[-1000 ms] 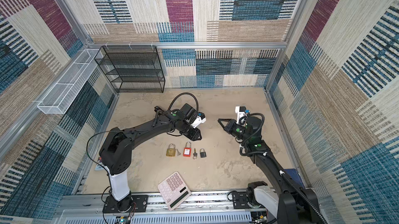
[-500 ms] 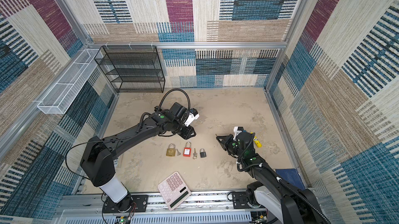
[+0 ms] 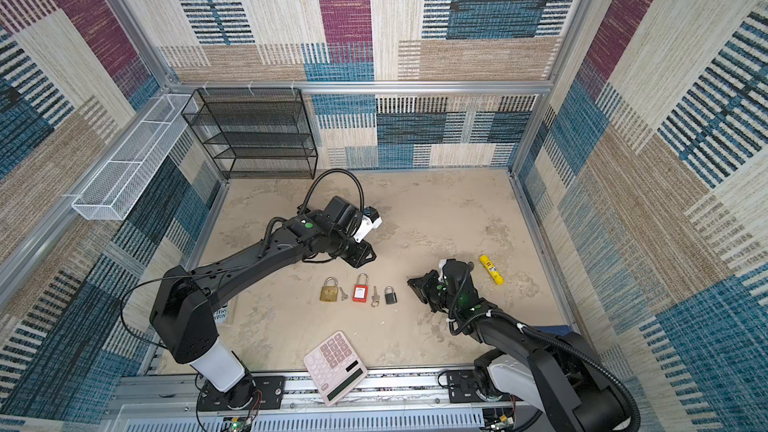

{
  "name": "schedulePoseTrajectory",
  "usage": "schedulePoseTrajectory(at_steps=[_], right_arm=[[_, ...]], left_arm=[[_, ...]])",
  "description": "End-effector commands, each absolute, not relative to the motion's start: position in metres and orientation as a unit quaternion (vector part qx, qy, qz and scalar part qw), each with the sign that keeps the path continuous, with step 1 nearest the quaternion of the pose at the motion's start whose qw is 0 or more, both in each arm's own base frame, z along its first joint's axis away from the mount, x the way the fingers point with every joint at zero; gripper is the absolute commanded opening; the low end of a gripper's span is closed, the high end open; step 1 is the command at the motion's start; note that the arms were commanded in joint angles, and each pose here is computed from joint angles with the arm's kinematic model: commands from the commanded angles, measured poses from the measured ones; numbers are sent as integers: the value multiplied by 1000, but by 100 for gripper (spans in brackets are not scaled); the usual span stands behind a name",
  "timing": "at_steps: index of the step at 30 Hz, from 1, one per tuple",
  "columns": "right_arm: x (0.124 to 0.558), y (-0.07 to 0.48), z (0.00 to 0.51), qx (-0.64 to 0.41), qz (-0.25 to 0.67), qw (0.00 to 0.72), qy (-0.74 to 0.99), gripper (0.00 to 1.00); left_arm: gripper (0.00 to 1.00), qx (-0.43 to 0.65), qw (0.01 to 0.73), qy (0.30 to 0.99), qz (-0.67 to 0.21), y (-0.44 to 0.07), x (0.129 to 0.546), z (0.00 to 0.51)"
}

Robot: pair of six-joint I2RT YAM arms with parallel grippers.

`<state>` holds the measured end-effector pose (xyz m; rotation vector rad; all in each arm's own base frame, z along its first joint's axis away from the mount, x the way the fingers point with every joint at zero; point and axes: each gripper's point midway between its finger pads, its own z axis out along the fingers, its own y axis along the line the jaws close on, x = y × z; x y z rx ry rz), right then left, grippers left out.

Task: Lock with the key

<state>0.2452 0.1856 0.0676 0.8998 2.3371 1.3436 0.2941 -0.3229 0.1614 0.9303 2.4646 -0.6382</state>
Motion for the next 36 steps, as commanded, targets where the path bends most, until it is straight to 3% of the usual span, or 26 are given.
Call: schedulePoseTrajectory(at_steps=[1, 29, 36], right_arm=[[248, 192, 71, 322, 479, 147, 803, 0], [237, 206, 44, 313, 471, 114, 817, 4], [232, 202, 37, 326, 460, 104, 819, 17]], left_arm=[[30, 331, 215, 891, -225, -320, 294, 162], [30, 333, 204, 894, -218, -315, 291, 156], [30, 331, 203, 896, -216, -313, 291, 157]])
